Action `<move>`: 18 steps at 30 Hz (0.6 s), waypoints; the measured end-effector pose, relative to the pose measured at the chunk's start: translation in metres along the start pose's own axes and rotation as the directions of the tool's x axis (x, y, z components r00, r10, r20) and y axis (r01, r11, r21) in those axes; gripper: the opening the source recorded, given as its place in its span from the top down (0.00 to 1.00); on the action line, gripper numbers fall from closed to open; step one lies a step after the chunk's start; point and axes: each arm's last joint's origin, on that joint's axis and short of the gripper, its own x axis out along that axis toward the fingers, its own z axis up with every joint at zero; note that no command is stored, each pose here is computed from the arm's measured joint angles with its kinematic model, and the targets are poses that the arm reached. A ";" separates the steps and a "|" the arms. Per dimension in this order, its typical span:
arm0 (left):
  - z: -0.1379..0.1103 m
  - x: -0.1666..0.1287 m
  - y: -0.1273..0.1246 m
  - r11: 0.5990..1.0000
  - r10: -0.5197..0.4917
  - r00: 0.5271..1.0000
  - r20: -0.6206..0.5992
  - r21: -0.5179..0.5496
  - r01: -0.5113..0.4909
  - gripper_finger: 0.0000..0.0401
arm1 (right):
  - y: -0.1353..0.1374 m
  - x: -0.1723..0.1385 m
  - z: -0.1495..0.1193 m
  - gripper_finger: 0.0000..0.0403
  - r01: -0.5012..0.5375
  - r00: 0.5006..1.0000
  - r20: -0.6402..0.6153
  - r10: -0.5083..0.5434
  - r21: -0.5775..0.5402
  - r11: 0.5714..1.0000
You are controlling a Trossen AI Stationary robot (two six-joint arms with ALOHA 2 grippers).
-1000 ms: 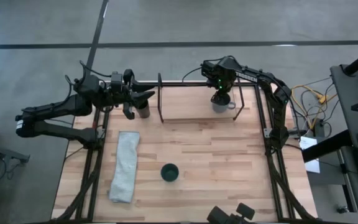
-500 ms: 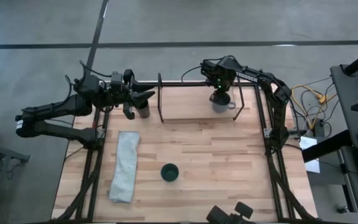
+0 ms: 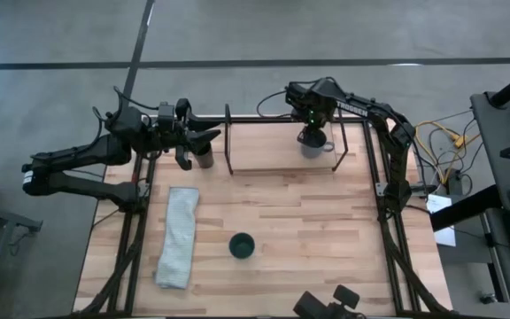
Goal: Stack small to large cups/mugs on shelf
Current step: Put the blue mug on the shelf, then put the green cup on the shelf
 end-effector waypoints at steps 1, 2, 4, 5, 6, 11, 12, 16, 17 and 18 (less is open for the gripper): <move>0.000 0.000 0.000 1.000 0.000 1.000 0.000 0.000 0.000 0.71 | 0.000 -0.001 0.000 0.63 0.000 1.000 0.004 0.000 0.002 1.000; 0.000 0.000 0.000 1.000 0.000 1.000 0.000 0.000 0.000 0.71 | 0.000 -0.003 0.000 0.63 0.000 1.000 0.001 0.000 0.001 1.000; 0.000 0.000 0.000 1.000 0.000 1.000 0.000 0.000 0.000 0.71 | -0.001 -0.005 -0.001 0.63 -0.002 1.000 -0.012 0.002 0.001 1.000; 0.000 0.000 0.000 1.000 0.000 1.000 0.000 0.000 0.000 0.71 | -0.001 -0.007 -0.002 0.63 -0.002 1.000 -0.018 0.002 0.001 1.000; 0.000 0.000 0.000 1.000 0.001 1.000 0.000 0.000 -0.001 0.71 | -0.001 -0.008 -0.003 0.64 -0.003 1.000 -0.026 0.003 0.000 1.000; 0.000 0.000 0.000 1.000 0.006 1.000 0.001 0.000 -0.006 0.71 | -0.001 -0.015 -0.008 0.64 -0.010 0.997 -0.075 0.010 -0.008 1.000; 0.000 0.000 0.000 1.000 0.006 1.000 0.001 0.000 -0.006 0.71 | -0.001 -0.016 -0.009 0.64 -0.011 0.997 -0.079 0.011 -0.008 1.000; 0.000 0.000 0.000 1.000 0.006 1.000 0.000 0.000 -0.006 0.71 | -0.002 -0.021 -0.008 0.64 -0.010 0.998 -0.069 0.009 -0.004 1.000; 0.000 0.000 0.000 1.000 0.005 1.000 0.000 0.000 -0.005 0.71 | -0.003 -0.023 -0.008 0.64 -0.009 0.998 -0.065 0.009 0.004 1.000; 0.000 0.000 0.000 1.000 0.006 1.000 0.000 0.000 -0.006 0.71 | -0.003 -0.024 -0.008 0.64 -0.008 0.998 -0.060 0.008 0.013 1.000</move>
